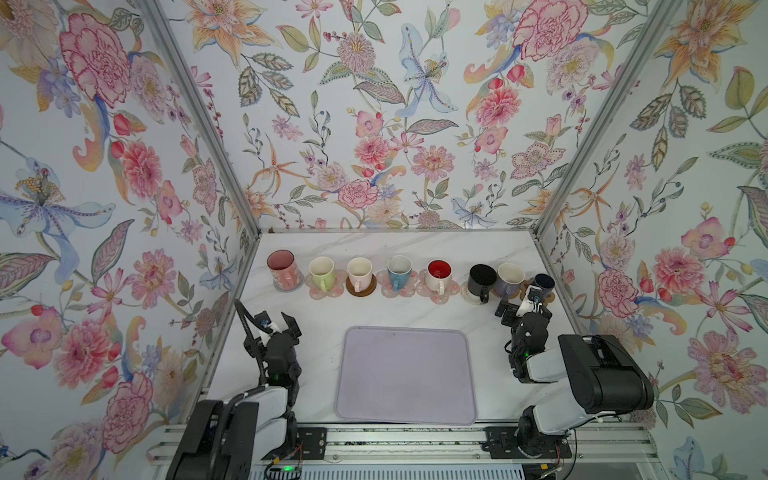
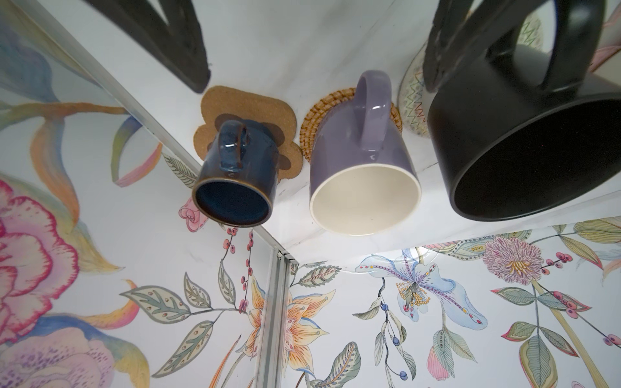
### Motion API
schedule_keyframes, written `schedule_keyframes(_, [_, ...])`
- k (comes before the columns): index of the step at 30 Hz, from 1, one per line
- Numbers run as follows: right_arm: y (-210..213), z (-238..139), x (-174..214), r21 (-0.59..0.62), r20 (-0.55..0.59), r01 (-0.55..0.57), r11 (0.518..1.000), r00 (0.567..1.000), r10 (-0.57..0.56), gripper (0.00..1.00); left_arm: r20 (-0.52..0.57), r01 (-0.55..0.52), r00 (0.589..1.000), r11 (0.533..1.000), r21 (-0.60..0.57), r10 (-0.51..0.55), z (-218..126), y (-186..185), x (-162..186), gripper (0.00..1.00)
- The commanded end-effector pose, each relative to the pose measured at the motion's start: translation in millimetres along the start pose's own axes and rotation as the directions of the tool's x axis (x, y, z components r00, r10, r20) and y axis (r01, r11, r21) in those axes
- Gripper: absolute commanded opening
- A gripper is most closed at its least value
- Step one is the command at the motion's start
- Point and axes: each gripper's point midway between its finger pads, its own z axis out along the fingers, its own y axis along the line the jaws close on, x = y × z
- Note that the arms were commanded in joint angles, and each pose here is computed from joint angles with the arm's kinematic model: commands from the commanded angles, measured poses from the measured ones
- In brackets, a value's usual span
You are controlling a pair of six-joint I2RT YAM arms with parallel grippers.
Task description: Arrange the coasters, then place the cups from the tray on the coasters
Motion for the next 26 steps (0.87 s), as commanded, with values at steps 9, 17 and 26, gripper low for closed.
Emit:
schedule_keyframes(9, [-2,3,-6,0.005,0.012,0.001,1.0,1.0,-0.001,0.99,0.088,-0.024,0.996,0.983,0.182,0.008,41,-52,-26,0.99])
schedule_keyframes(17, [-1,5,-5,0.0,-0.001,-0.002,1.0,1.0,0.002,0.99,0.058,-0.082,0.996,0.979,0.185,0.072,52,-67,-26,0.99])
schedule_keyframes(26, [-1,9,-3,-0.021,-0.023,-0.017,1.0,1.0,0.016,0.99,0.061,-0.08,0.996,0.979,0.189,0.07,50,-67,-26,0.99])
